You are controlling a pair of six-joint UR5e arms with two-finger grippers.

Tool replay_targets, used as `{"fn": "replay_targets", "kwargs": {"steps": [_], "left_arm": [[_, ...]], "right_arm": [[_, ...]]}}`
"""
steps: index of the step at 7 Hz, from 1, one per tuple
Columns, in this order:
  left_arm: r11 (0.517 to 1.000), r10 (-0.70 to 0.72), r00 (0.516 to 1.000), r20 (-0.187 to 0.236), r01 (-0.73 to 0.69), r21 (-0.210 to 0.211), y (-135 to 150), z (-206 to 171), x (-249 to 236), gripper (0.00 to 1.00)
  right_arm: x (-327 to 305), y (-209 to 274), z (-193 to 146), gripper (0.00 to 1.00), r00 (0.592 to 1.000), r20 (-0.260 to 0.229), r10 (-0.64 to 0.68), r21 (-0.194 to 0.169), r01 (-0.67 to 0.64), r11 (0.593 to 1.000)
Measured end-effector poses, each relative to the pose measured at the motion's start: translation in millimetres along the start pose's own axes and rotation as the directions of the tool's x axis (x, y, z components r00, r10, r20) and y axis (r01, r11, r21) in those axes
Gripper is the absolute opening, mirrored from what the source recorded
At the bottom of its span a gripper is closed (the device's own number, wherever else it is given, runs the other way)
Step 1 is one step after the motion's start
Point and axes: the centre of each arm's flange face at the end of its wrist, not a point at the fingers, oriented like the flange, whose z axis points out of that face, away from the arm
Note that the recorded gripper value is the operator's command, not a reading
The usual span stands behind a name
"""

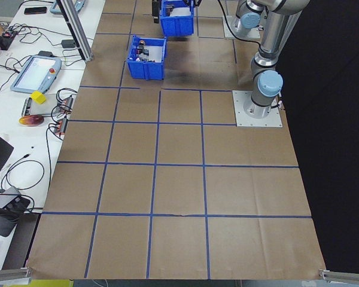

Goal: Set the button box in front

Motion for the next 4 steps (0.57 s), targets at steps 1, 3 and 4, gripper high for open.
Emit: {"fn": "replay_targets", "kwargs": {"steps": [1, 3, 4], "left_arm": [[0.999, 0.052, 0.999, -0.011, -0.052, -0.001, 5, -5, -9, 0.99], [0.996, 0.079, 0.997, -0.024, -0.080, -0.042, 20, -3, -13, 0.99], [0.995, 0.075, 0.997, -0.028, -0.076, -0.064, 30, 3, -15, 0.99]], "right_arm": [[-4, -1, 2, 0.06, 1.000, 0.001, -0.001, -0.004, 0.001, 1.000], [-13, -2, 8, 0.06, 1.000, 0.016, -0.005, -0.003, 0.005, 1.000], [-18, -7, 10, 0.06, 1.000, 0.022, -0.015, 0.002, 0.014, 1.000]]}}
